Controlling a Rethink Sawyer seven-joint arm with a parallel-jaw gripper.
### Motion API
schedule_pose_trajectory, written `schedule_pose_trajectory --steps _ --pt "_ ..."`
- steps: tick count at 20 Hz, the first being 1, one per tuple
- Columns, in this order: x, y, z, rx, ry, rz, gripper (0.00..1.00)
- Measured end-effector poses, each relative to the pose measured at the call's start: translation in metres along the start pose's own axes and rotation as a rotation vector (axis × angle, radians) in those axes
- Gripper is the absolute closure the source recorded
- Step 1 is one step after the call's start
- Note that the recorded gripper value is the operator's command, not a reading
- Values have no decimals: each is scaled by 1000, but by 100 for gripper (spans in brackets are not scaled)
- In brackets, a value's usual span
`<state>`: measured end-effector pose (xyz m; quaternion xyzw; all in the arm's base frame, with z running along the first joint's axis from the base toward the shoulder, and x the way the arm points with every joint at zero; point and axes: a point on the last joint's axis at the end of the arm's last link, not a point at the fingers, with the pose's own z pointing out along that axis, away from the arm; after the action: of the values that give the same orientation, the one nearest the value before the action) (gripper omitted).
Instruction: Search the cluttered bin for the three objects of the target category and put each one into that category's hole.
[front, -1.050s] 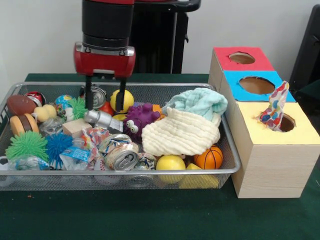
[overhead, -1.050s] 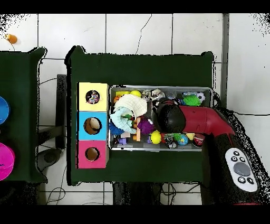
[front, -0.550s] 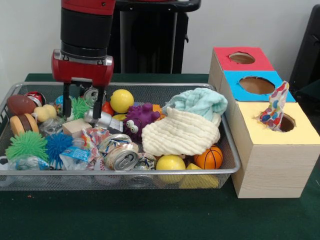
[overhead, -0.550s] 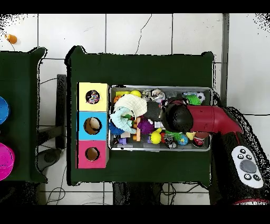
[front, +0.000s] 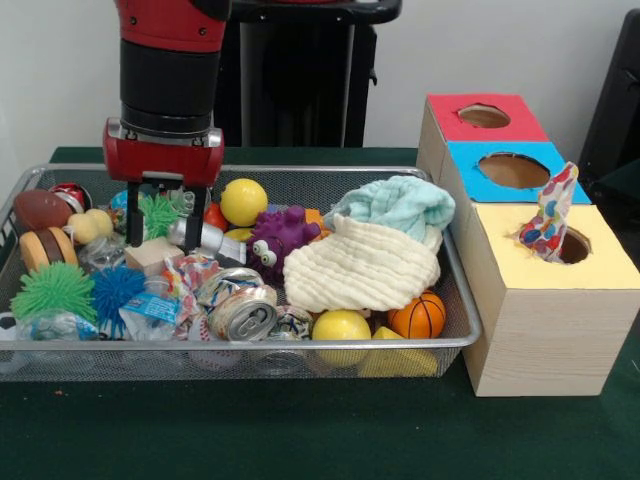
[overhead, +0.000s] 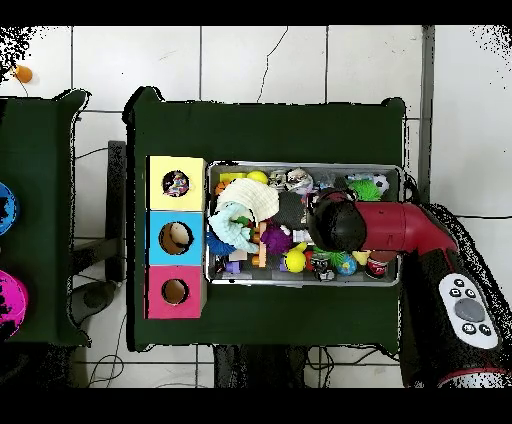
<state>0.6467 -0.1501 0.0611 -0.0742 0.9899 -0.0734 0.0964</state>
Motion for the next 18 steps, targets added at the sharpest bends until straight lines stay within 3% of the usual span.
schedule_pose_trajectory --steps 11,18 --pt "-1 -4 3 -25 -15 19 0" --pt "-1 6 12 -55 -23 20 0"
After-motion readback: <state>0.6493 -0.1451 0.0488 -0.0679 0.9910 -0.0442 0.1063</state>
